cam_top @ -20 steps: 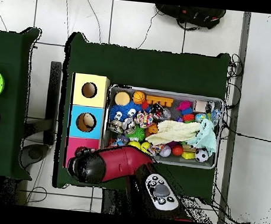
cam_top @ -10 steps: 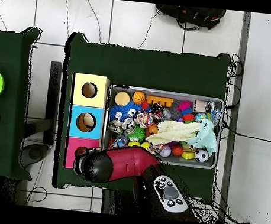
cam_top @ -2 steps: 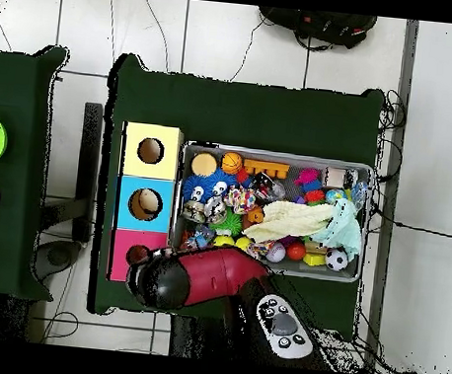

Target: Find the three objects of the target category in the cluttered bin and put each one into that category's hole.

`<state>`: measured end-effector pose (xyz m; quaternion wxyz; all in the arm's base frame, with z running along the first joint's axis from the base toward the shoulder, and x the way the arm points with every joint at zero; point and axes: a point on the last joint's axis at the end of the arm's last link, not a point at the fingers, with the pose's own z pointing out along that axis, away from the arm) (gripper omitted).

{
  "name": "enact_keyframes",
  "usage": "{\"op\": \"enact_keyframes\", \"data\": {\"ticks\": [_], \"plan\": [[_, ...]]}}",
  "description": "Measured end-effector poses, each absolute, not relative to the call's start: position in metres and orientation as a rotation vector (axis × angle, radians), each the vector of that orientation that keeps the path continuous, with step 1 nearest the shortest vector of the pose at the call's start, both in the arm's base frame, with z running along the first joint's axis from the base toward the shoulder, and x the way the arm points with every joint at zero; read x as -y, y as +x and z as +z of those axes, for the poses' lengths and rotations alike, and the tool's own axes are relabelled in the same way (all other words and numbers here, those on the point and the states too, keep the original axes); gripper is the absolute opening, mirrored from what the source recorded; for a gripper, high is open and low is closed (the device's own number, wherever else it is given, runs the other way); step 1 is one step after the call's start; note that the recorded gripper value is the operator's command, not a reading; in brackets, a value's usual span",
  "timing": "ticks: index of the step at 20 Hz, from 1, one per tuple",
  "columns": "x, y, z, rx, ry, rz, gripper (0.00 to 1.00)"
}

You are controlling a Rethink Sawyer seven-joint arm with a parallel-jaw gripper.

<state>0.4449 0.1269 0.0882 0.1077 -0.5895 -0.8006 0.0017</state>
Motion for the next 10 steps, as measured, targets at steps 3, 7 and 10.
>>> {"op": "enact_keyframes", "data": {"ticks": [3,7,10], "plan": [[-0.125,0.442,0.088,2.41,-1.709,-0.01,1.0],[-0.108,0.44,0.083,2.486,-1.697,-0.056,1.0],[-0.07,0.439,0.08,2.468,-1.763,-0.089,1.0]]}}
